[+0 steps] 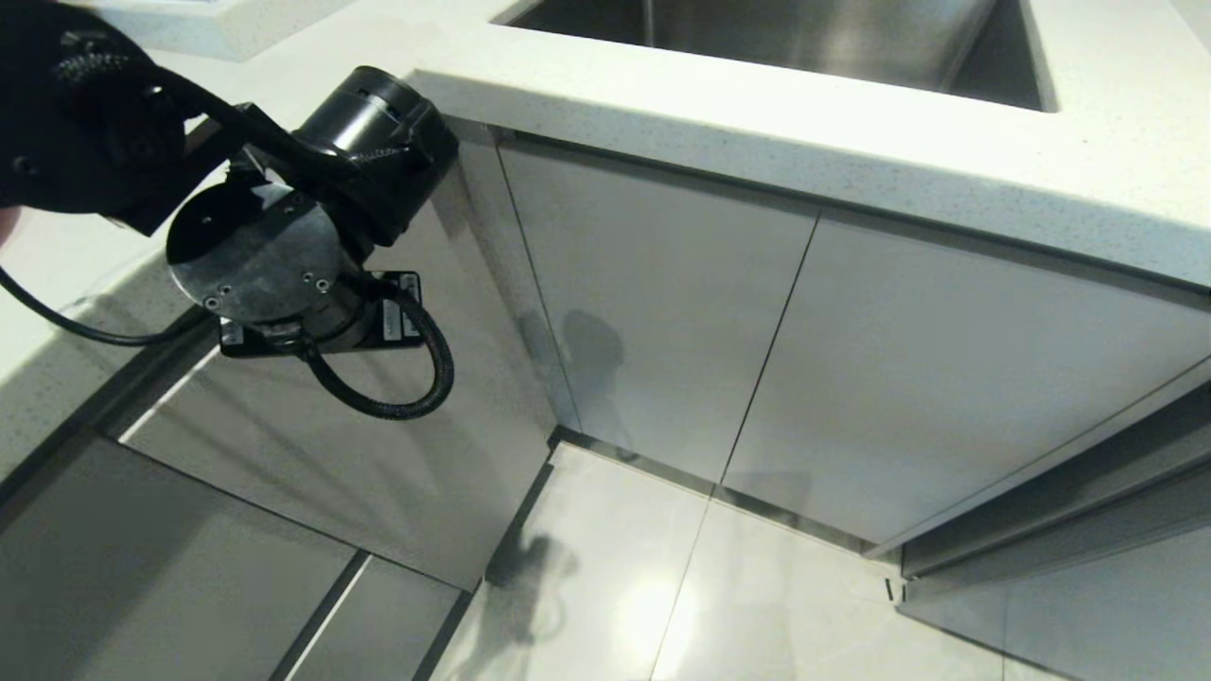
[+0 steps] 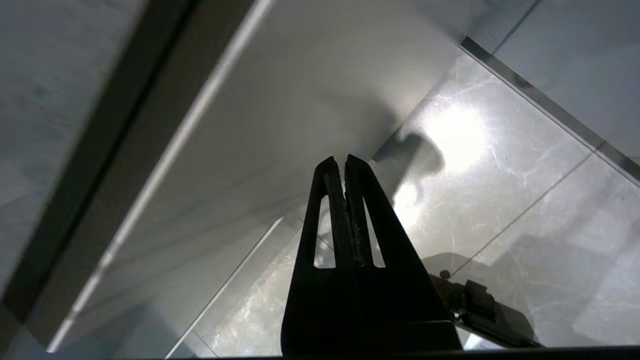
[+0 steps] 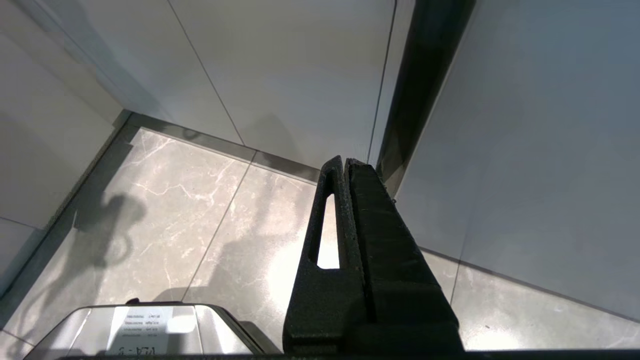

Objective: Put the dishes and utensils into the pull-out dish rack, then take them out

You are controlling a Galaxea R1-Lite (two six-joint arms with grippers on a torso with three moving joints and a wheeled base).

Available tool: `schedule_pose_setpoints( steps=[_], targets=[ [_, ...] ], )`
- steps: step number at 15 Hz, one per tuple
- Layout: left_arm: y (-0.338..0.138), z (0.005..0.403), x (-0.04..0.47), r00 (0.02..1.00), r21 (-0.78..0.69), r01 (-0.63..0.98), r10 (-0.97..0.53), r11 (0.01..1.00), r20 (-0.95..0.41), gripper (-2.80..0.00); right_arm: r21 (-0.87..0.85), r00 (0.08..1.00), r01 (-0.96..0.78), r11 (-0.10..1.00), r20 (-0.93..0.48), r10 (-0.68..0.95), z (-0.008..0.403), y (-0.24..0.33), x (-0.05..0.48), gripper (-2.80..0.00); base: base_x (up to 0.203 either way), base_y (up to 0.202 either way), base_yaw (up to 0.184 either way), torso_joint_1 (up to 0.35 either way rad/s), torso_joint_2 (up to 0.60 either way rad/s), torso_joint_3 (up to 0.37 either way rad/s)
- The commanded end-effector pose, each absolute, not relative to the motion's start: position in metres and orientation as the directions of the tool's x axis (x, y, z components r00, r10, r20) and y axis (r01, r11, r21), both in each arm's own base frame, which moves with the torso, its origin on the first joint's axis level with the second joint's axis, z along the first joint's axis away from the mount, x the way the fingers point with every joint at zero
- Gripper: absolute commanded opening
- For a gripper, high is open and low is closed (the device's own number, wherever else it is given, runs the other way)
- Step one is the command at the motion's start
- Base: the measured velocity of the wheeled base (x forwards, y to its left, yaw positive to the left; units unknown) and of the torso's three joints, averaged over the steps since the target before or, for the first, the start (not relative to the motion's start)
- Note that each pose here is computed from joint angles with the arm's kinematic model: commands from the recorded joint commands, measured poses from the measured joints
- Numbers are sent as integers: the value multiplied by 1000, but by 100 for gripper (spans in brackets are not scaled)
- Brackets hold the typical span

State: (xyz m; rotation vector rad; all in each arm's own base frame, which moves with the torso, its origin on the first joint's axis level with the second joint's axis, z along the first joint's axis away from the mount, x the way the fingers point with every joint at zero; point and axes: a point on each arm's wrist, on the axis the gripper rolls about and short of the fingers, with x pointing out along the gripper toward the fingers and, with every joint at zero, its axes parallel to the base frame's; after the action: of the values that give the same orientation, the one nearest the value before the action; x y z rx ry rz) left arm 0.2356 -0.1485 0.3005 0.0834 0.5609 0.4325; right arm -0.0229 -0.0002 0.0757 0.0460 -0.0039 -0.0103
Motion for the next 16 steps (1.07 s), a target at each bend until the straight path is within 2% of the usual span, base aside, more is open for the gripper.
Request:
schedule_pose_setpoints(
  steps=[1,11,16],
  targets=[
    [-146,301,236,756,194,-386,430,902,-494,-280,46,1000,11,999,3,-11,76,0,-23,-280,0,0,0,0,0,0],
    [-149,303,230,767,193,-371,416,909,-488,-280,46,1000,11,999,3,-11,76,0,-23,-280,0,0,0,0,0,0],
    [-147,324,192,829,139,-286,317,948,-461,-280,46,1000,10,999,3,-10,76,0,-23,-280,0,0,0,0,0,0]
  ],
)
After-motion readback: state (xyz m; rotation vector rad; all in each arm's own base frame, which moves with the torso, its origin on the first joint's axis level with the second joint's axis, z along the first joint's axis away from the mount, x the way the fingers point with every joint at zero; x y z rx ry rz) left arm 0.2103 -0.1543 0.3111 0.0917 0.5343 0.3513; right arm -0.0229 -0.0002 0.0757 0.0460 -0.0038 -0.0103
